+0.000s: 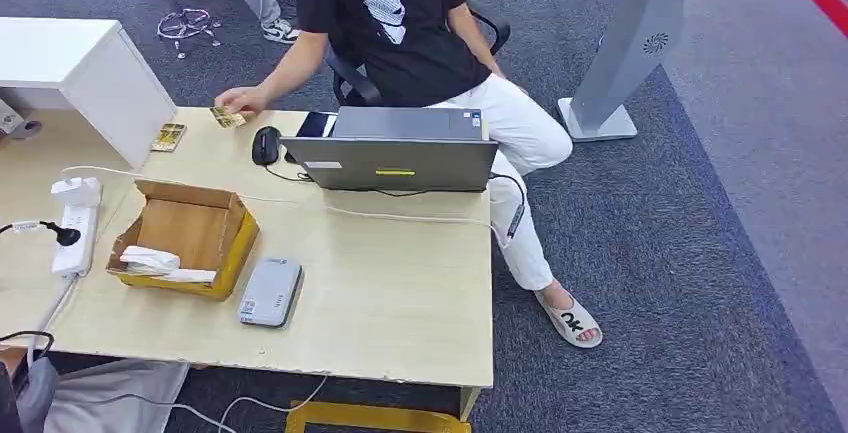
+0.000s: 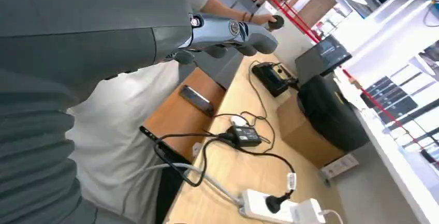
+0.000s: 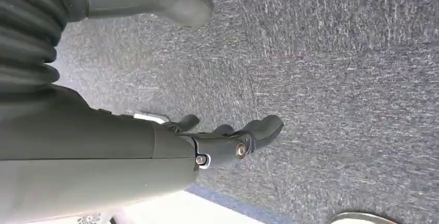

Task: Pass the card to the sensor for recognition and then transmit it.

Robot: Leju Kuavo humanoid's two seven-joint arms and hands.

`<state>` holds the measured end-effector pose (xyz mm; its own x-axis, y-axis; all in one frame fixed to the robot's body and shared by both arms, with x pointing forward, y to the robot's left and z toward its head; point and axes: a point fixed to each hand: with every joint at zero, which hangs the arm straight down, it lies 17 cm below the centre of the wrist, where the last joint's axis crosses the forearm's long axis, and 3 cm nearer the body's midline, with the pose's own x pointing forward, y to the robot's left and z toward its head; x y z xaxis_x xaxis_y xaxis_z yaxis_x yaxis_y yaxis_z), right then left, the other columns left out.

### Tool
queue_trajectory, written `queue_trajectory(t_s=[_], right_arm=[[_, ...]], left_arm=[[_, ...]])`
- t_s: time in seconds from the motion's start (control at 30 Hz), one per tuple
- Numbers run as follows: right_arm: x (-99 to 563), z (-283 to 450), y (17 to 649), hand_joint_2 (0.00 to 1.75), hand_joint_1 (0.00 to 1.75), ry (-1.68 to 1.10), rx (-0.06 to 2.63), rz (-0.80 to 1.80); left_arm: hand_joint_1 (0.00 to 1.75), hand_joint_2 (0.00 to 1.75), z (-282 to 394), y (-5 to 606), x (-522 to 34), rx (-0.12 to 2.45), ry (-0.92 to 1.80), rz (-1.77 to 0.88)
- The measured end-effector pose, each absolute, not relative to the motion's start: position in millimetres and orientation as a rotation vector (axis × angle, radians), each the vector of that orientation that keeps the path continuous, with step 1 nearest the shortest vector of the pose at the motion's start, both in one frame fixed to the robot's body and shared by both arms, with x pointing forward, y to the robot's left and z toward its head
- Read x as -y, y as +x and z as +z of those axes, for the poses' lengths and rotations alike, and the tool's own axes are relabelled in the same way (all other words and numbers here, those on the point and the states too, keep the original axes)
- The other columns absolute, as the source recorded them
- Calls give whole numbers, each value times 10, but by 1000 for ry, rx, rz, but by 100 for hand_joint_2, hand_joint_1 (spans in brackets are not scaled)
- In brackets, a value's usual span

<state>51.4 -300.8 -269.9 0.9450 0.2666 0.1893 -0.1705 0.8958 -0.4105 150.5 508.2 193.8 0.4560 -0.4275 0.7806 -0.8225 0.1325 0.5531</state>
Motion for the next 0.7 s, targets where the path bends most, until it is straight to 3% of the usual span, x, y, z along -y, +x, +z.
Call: queue_trajectory(t_s=[0.47, 0.7], right_arm=[[3000, -2701, 514, 175, 0, -404, 243, 291], [2995, -2704, 506, 175, 0, -406, 236, 340]], left_arm=[[0, 175, 2122, 1781, -5144, 1412, 1465, 198], [0, 175, 2283, 2046, -4868, 1629, 1382, 36]])
